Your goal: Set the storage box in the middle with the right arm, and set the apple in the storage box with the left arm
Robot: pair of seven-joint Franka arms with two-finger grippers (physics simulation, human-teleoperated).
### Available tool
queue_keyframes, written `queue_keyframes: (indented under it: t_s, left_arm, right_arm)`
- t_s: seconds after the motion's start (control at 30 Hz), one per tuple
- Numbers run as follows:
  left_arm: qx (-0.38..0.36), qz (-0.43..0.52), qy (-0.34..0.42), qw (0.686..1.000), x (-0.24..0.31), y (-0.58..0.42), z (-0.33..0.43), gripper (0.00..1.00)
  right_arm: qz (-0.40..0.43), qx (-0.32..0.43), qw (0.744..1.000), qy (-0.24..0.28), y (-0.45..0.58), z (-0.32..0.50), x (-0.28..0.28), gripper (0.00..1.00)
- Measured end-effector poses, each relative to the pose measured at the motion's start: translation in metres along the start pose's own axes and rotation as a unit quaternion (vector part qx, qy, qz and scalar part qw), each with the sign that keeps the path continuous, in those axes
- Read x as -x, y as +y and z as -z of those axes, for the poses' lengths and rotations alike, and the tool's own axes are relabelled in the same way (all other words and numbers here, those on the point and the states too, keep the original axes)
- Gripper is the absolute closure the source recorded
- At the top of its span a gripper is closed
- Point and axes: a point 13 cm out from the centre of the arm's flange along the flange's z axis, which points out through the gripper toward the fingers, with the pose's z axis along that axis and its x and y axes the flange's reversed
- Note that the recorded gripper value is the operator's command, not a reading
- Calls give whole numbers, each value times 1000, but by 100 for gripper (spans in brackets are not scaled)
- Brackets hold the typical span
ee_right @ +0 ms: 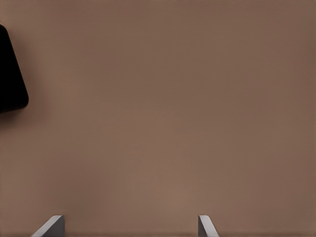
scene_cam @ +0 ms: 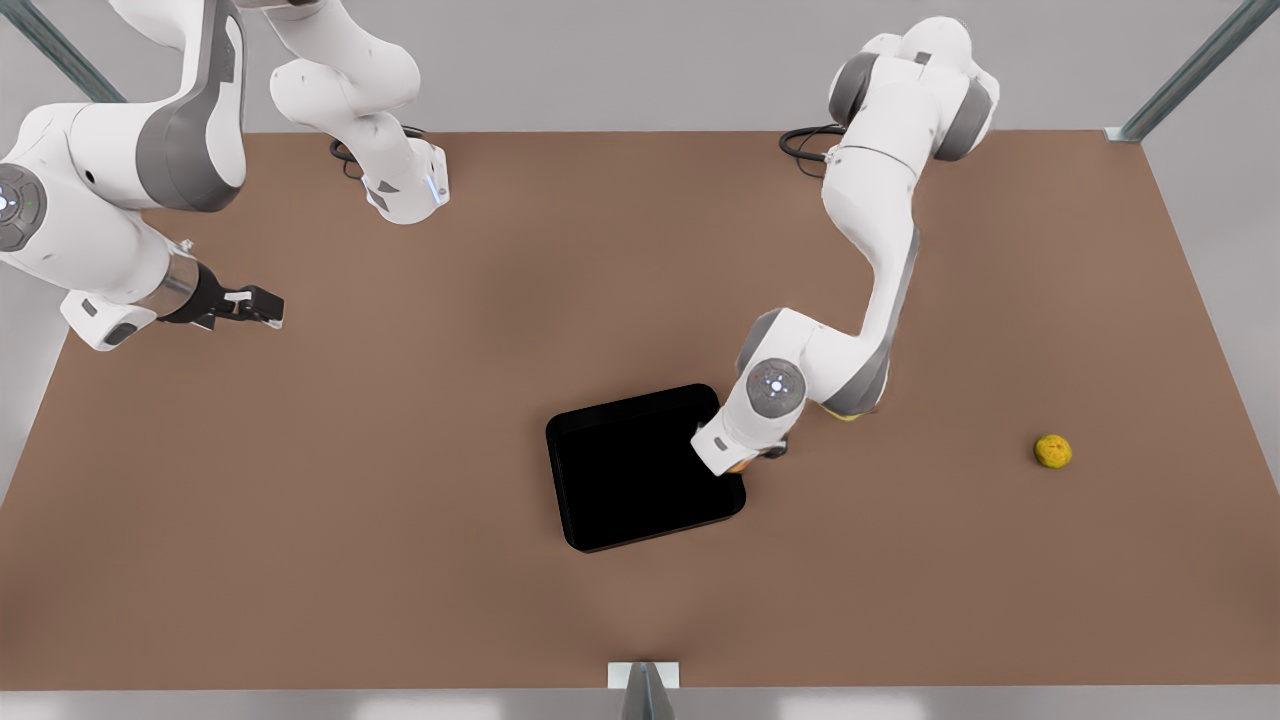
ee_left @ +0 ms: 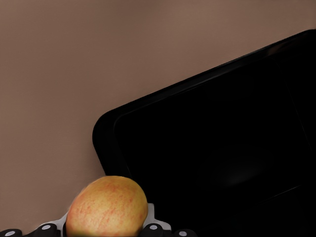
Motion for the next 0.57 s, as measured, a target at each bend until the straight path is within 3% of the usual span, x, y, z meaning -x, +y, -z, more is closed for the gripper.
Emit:
queue_keyframes:
  t_s: [0.07,0.1,0.23,0.27,0.33,0.43,0.57]
  left_arm:
    - [-11,7,8,1000,-6,-33,-22,41]
    - [-18,13,9,1000,-8,-46,-31,0]
    - [-32,55,-2,998,-3,-55,-27,0]
    - [-32,69,-11,997,2,-44,1,0]
    - [-6,131,-63,989,18,62,150,0]
    - [-4,189,-59,980,-37,196,300,0]
    - [28,160,15,987,-110,232,322,0]
  right_arm:
    - [-1,0,1000,-1,-2,1,0,0]
    - [-2,-1,1000,0,-3,0,0,0]
    - [-6,0,1000,0,-7,0,0,0]
    - [-6,0,1000,1,-8,0,0,0]
    - [-6,0,1000,1,-7,-1,0,0]
    - [-4,0,1000,1,-5,-1,0,0]
    - [-3,-1,1000,1,-4,-1,0,0]
